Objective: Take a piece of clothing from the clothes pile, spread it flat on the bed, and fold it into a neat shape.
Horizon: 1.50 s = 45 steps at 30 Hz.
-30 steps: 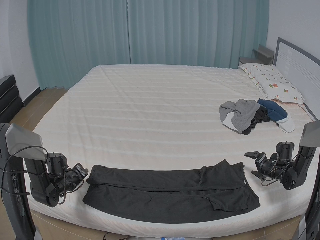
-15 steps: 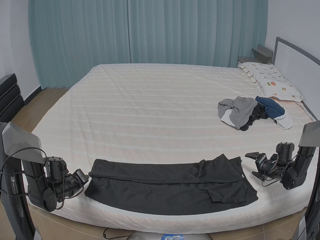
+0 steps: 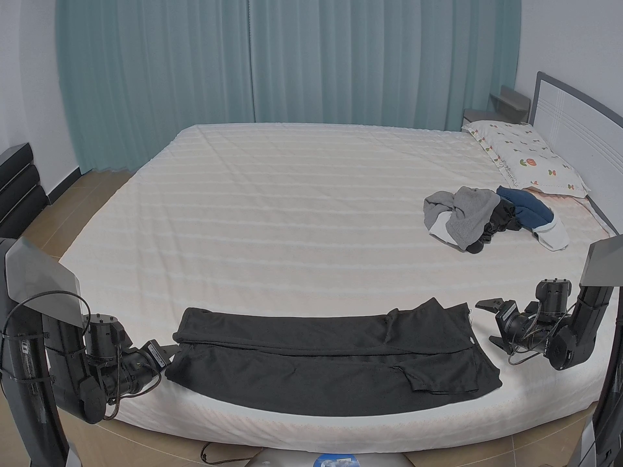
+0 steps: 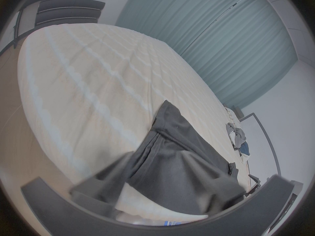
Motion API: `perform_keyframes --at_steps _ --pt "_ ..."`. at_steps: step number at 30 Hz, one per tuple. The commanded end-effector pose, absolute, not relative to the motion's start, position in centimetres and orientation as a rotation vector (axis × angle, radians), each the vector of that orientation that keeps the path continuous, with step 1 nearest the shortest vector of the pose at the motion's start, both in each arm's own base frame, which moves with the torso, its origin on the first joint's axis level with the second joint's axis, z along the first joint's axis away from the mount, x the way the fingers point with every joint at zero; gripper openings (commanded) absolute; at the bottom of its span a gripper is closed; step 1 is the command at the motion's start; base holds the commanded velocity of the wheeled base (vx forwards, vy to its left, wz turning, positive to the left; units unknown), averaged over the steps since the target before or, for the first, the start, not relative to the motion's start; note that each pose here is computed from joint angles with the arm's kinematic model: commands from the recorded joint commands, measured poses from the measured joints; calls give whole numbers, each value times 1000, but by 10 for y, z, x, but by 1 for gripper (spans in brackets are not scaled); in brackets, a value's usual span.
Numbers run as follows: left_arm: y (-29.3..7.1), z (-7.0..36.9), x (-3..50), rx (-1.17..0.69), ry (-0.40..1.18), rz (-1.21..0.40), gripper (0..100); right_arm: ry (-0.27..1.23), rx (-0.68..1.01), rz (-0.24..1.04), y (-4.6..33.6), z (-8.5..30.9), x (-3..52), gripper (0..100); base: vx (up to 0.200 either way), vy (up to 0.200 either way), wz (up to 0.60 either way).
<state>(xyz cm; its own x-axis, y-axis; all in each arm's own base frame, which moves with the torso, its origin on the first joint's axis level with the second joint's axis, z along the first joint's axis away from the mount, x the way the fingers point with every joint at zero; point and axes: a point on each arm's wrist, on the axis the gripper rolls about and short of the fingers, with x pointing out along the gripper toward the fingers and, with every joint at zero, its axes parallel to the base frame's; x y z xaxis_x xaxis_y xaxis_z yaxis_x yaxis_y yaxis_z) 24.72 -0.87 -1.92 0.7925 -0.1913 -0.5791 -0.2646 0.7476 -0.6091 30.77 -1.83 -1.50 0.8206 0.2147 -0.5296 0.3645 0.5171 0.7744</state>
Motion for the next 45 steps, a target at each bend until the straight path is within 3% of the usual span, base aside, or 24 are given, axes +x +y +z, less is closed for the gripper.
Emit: perform_keyframes --at_steps 1,15,16,42,43,45 --pt "-11 -21 239 -735 698 46 100 632 1042 -99 -18 -16 308 100 0 0 0" --pt "-20 -39 239 -699 745 78 100 633 1042 -100 -18 -17 308 100 0 0 0" --pt "-21 -42 238 -691 753 91 0 632 1042 -99 -18 -17 308 100 0 0 0" --pt "-17 -46 216 -490 802 172 0 631 1043 -100 -19 -17 309 100 0 0 0" --pt "-17 -46 216 -490 803 172 100 631 1043 -100 -19 -17 309 100 0 0 0" --pt "-17 -45 217 -490 799 171 100 631 1043 -100 -19 -17 309 100 0 0 0"
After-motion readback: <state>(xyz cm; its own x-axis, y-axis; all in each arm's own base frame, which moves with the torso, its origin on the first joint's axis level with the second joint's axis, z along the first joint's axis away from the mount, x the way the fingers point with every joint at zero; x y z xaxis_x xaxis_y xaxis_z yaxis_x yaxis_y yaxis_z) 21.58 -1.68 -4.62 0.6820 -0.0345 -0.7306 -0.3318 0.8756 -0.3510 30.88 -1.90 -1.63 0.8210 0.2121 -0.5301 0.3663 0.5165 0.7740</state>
